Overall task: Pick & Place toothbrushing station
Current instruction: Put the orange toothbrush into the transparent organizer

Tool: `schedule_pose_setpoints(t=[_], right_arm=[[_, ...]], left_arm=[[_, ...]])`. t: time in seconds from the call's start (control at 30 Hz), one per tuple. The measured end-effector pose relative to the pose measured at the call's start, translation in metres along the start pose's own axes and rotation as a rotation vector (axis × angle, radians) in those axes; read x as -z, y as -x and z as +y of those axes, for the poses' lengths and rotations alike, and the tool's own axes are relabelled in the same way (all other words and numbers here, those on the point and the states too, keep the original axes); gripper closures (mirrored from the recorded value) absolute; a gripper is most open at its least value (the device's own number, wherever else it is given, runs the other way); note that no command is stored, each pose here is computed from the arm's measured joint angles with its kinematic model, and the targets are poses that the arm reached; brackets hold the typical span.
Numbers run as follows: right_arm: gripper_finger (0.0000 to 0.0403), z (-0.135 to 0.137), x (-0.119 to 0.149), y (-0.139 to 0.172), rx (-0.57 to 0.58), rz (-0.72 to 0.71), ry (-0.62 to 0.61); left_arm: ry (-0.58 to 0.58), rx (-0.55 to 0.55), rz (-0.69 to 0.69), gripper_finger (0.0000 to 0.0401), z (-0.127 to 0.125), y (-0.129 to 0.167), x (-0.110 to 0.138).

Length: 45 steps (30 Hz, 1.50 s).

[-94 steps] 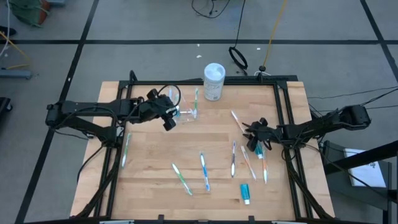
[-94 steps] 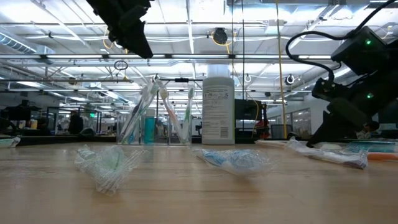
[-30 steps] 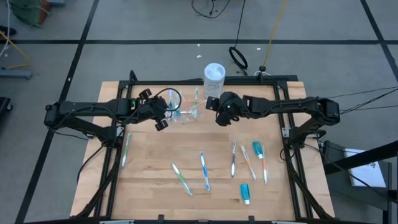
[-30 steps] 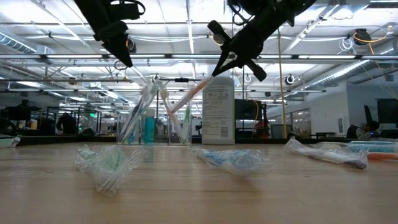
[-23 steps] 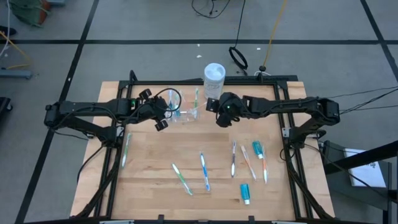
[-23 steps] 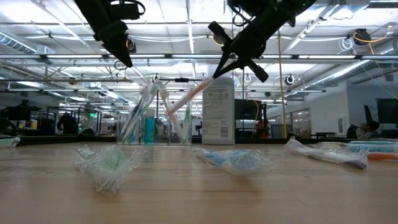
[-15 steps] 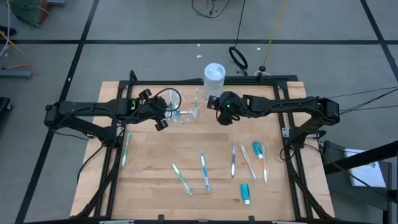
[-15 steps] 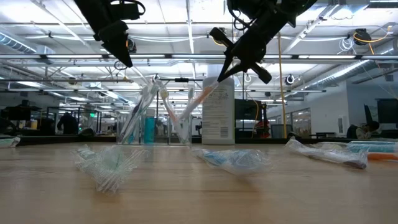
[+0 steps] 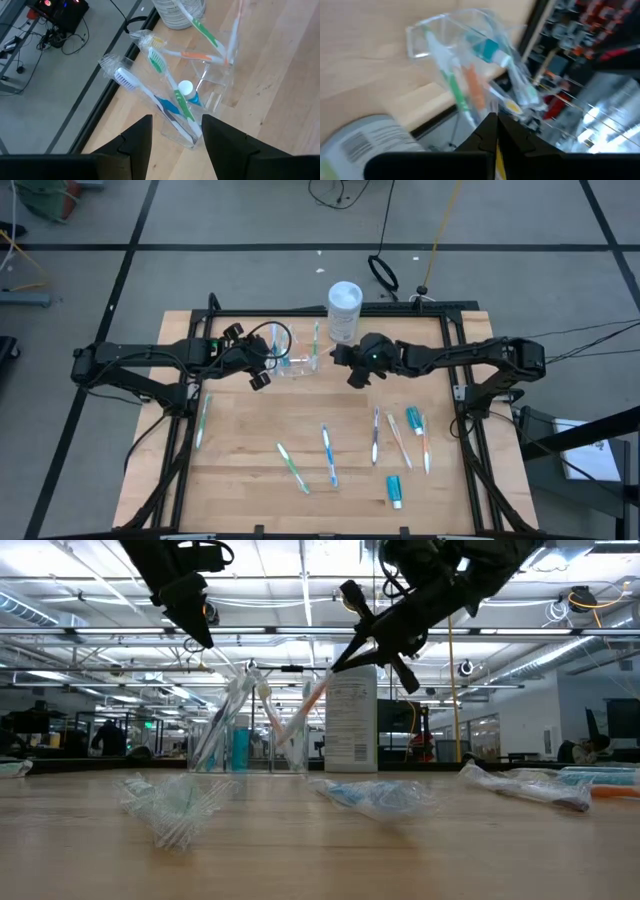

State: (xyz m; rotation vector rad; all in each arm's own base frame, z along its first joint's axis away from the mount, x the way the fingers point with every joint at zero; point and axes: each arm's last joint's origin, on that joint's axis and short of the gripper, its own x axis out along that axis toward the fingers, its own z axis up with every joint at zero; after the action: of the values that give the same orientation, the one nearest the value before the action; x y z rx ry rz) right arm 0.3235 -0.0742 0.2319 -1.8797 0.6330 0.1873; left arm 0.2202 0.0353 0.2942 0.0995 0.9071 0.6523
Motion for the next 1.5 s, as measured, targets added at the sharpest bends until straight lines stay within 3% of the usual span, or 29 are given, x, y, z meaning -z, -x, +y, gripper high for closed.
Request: schedule_pose_setpoints(t=[0.13, 0.57, 0.7, 0.87, 0.97, 1.13, 1.27, 1.5], right_arm=[[0.0373, 0.003, -0.001, 0.000, 0.070, 0.028, -0.035], [0.0293, 0.003, 0.000, -0.001, 0.093, -0.036, -0.115], [0.0284, 0.002, 0.005, -0.001, 0.116, -0.028, -0.288], [0.0284, -0.014, 0.006, 0.004, 0.265, -0.018, -0.547], [0.0290, -0.024, 0.005, 0.009, 0.349, 0.044, -0.788], [0.0308, -0.003, 0.016, 0.005, 0.301, 0.242, -1.218], [0.0330, 0.027, 0.019, 0.002, 0.223, 0.279, -1.364], [0.0398, 0.058, 0.023, -0.020, 0.287, 0.223, -1.489]], left_arm=[[0.001, 0.000, -0.001, 0.0224, 0.000, 0.000, 0.000], [0.004, -0.001, -0.002, 0.0224, 0.000, 0.000, 0.000], [0.011, -0.001, -0.002, 0.0224, 0.000, 0.000, 0.000], [0.024, -0.001, -0.002, 0.0224, 0.000, 0.000, 0.000], [0.026, 0.000, -0.002, 0.0224, 0.000, 0.000, 0.000], [0.050, 0.000, -0.001, 0.0224, 0.000, 0.000, 0.000], [0.051, 0.001, -0.002, 0.0224, 0.000, 0.000, 0.000], [0.066, 0.006, -0.040, 0.0224, -0.001, 0.000, -0.004]])
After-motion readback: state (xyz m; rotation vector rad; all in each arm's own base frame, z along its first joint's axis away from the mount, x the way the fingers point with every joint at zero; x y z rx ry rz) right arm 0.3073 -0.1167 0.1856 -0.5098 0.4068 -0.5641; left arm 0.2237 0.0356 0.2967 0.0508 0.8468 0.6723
